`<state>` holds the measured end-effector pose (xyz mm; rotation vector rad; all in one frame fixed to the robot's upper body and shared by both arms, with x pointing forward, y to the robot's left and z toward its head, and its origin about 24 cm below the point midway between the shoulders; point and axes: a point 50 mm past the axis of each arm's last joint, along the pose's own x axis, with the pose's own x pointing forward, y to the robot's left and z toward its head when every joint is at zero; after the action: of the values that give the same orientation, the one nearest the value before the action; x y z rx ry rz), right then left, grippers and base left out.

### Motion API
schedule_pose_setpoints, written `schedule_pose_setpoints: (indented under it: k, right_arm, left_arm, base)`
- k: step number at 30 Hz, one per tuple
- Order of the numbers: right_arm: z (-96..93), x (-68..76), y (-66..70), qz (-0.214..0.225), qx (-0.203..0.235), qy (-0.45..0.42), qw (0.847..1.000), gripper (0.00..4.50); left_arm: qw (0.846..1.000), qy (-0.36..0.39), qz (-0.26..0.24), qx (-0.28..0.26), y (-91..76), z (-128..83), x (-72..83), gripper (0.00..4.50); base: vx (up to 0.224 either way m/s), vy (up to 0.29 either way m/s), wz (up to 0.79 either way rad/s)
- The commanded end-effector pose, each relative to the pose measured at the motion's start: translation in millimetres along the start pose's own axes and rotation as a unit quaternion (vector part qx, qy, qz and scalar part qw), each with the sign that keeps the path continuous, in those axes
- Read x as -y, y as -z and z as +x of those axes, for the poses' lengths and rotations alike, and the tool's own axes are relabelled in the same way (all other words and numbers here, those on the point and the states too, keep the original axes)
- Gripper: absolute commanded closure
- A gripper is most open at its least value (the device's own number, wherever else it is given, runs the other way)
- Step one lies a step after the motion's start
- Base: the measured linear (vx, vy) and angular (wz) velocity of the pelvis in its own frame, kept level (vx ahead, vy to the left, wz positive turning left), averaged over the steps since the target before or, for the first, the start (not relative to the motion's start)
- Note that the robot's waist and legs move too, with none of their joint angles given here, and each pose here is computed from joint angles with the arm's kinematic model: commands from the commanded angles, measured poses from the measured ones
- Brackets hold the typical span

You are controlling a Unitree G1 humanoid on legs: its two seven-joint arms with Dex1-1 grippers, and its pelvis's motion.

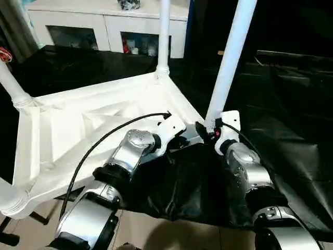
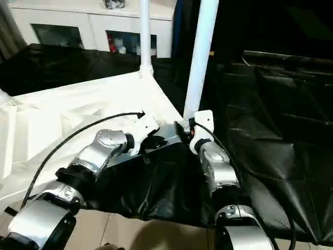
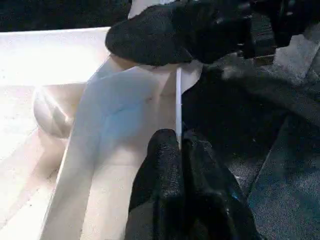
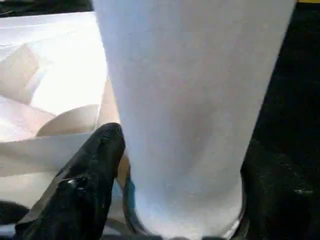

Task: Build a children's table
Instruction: Rotate leg to tighten

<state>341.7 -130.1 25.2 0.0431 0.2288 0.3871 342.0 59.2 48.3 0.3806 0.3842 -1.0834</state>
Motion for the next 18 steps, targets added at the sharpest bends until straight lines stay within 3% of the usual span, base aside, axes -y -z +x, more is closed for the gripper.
schedule_pose_setpoints:
  k: [1,5,8,9,13,14,15,18]
  right_arm:
    - [7.0,-42.5,15.1,-0.024,-0.04,-0.119,0.992,0.73]
    - [-3.4,-40.9,11.7,-0.068,-0.029,-0.223,0.972,0.73]
    - [-14.6,-39.0,8.9,-0.079,-0.028,-0.3,0.95,0.73]
    - [-14.6,-39.0,8.9,-0.079,-0.028,-0.3,0.95,0.73]
    - [-32.8,-36.4,10.0,-0.1,-0.046,-0.397,0.911,0.73]
    - [-32.8,-36.4,10.0,-0.1,-0.046,-0.397,0.911,0.73]
    - [-39.9,-35.0,11.1,-0.106,-0.057,-0.431,0.894,0.73]
    - [-47.7,-34.0,11.8,-0.106,-0.07,-0.465,0.876,0.73]
  left_arm:
    - [0.996,0.059,0.043,0.058,-25.8,11.5,18.9,4.5]
    - [0.992,0.099,0.053,0.058,-19.2,1.0,18.3,4.5]
    - [0.989,0.12,0.063,0.052,-15.1,-6.6,15.6,4.5]
    - [0.989,0.12,0.063,0.052,-15.1,-6.6,15.6,4.5]
    - [0.987,0.141,0.07,0.044,-11.2,-17.3,9.8,4.5]
    - [0.987,0.141,0.07,0.044,-11.2,-17.3,9.8,4.5]
    - [0.986,0.148,0.071,0.042,-10.1,-21.7,7.1,4.5]
    - [0.984,0.159,0.072,0.039,-8.3,-26.6,5.0,4.5]
  base:
    - [0.0,0.0,0.0]
    - [0.0,0.0,0.0]
    - [0.0,0.0,0.0]
    - [0.0,0.0,0.0]
    - [0.0,0.0,0.0]
    - [0.0,0.0,0.0]
    - [0.0,0.0,0.0]
    - [0.0,0.0,0.0]
